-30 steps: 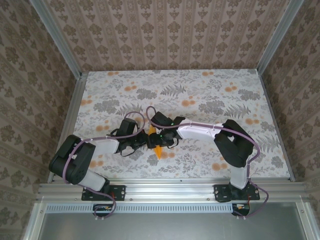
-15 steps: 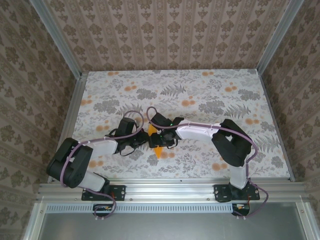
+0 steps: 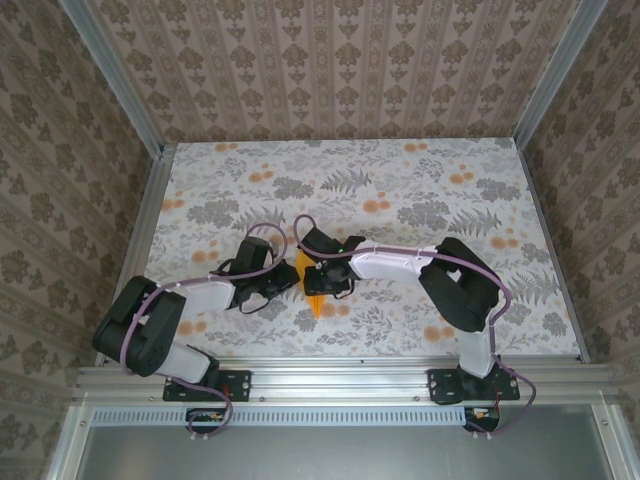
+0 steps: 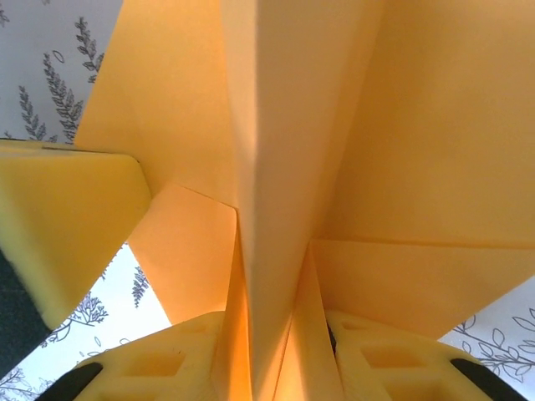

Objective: Fold a paper plane with a square sheet of paper (pick it up from the middle)
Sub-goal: Move a paper plane to the center of the table.

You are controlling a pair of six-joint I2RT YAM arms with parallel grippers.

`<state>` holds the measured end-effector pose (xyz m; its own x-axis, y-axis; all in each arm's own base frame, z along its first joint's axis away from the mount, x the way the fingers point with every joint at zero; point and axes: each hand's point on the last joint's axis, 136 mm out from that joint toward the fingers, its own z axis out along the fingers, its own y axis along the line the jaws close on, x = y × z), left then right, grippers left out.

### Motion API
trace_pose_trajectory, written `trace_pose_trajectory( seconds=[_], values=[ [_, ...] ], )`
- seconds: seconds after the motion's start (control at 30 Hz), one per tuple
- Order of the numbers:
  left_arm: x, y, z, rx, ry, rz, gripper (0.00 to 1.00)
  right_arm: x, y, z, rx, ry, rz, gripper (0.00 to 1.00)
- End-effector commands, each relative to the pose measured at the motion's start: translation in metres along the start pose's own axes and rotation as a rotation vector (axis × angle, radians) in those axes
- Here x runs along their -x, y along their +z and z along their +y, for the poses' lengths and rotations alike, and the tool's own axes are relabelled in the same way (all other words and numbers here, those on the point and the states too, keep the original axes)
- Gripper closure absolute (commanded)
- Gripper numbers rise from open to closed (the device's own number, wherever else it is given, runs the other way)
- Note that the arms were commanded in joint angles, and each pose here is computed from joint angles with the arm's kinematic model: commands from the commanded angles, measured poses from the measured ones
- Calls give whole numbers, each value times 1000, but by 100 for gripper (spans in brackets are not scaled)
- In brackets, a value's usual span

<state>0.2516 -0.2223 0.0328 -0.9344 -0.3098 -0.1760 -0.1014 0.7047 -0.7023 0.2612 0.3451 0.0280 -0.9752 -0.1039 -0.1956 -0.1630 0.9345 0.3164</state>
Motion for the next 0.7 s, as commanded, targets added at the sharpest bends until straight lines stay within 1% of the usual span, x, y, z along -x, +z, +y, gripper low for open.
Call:
trace_pose_trajectory(
  seconds=[0.0,0.07,0.13,0.27,0.37,0.43,0.53,0.67],
  values=[
    [1,-5,-4,-26,-6,-8,88,-2,3,-4,-67,18,-4,67],
    [2,-5,-6,-33,-8,-10,87,-2,3,-4,-84,22,-2,67],
    [3,-6,-6,-38,-12,-13,86,-3,3,-8,-115,29,3,69],
    [10,-14,-7,-51,-26,-35,82,-1,-7,-18,-169,37,-19,82],
    [14,-23,-8,-58,-31,-47,75,2,-20,-27,-223,26,-36,86],
    [24,-31,-4,-50,-44,-74,69,3,-28,-33,-263,13,-39,87],
    [30,-38,5,-25,-60,-89,62,3,-34,-41,-316,-4,-36,87],
    [30,-42,15,4,-72,-93,57,3,-27,-42,-331,-18,-12,81]
  ],
)
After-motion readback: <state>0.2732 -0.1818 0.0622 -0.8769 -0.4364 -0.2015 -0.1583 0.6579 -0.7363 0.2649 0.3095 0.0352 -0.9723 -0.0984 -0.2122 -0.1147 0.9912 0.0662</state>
